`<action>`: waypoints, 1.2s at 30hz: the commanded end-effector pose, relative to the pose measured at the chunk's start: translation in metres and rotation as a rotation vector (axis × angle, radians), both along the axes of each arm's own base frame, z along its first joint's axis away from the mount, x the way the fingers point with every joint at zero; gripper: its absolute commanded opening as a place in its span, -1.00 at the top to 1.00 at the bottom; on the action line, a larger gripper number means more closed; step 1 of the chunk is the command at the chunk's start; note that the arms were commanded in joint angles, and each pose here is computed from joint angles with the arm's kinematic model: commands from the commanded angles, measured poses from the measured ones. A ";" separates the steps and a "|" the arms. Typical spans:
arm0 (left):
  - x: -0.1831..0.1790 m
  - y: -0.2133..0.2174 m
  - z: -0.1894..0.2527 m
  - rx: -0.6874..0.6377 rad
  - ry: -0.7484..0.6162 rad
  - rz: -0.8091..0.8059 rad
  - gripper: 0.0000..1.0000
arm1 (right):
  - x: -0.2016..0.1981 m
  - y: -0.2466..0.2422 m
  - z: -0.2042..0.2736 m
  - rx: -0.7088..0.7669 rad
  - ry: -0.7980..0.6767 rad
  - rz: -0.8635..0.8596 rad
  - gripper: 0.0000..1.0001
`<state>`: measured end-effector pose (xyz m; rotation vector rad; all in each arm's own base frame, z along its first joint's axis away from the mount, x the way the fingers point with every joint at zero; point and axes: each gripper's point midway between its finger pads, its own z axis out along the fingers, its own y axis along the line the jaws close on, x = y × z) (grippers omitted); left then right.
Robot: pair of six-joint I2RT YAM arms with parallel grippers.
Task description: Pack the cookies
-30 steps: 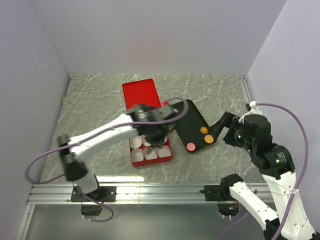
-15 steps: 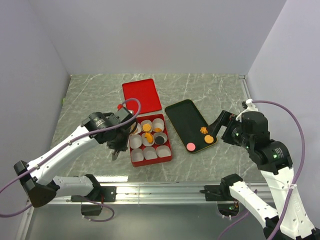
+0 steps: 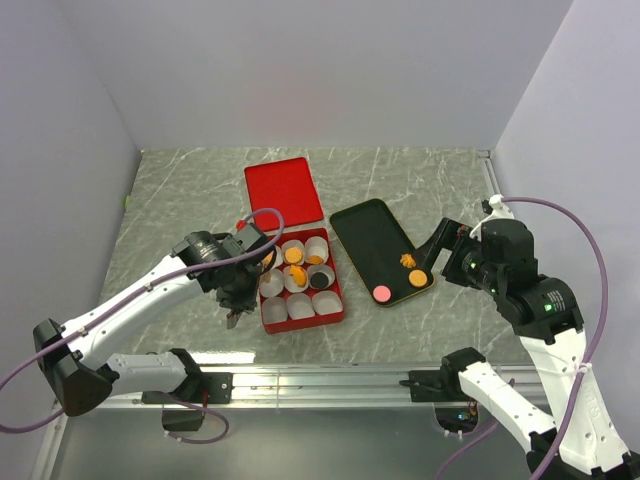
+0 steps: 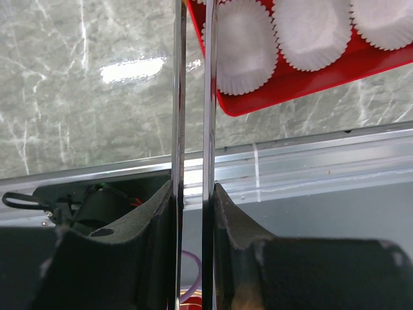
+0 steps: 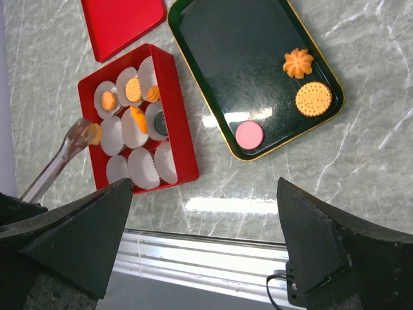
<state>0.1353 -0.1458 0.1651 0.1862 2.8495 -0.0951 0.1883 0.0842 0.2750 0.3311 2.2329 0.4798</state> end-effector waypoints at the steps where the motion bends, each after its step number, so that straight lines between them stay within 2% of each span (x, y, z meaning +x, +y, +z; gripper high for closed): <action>1: 0.003 -0.010 0.000 -0.046 -0.004 0.007 0.68 | 0.006 0.002 0.011 0.003 -0.051 0.014 -1.00; 7: 0.005 -0.011 -0.007 -0.029 0.007 0.002 0.49 | 0.006 0.002 0.007 0.002 -0.046 0.014 -1.00; 12: 0.012 -0.016 -0.004 -0.028 -0.004 0.000 0.22 | 0.007 0.002 0.007 0.000 -0.047 0.014 -1.00; 14: 0.015 -0.019 -0.001 -0.036 -0.013 -0.003 0.20 | 0.006 0.002 0.008 0.000 -0.048 0.016 -1.00; 22: 0.020 -0.019 0.008 -0.025 -0.029 -0.004 0.21 | 0.004 0.001 0.007 0.001 -0.053 0.010 -0.99; 28: 0.032 -0.028 0.036 -0.045 -0.075 -0.014 0.26 | 0.004 0.001 0.007 0.007 -0.053 0.005 -1.00; 36: 0.038 -0.064 0.070 -0.114 -0.097 -0.085 0.29 | 0.003 -0.003 0.011 -0.002 -0.061 -0.008 -1.00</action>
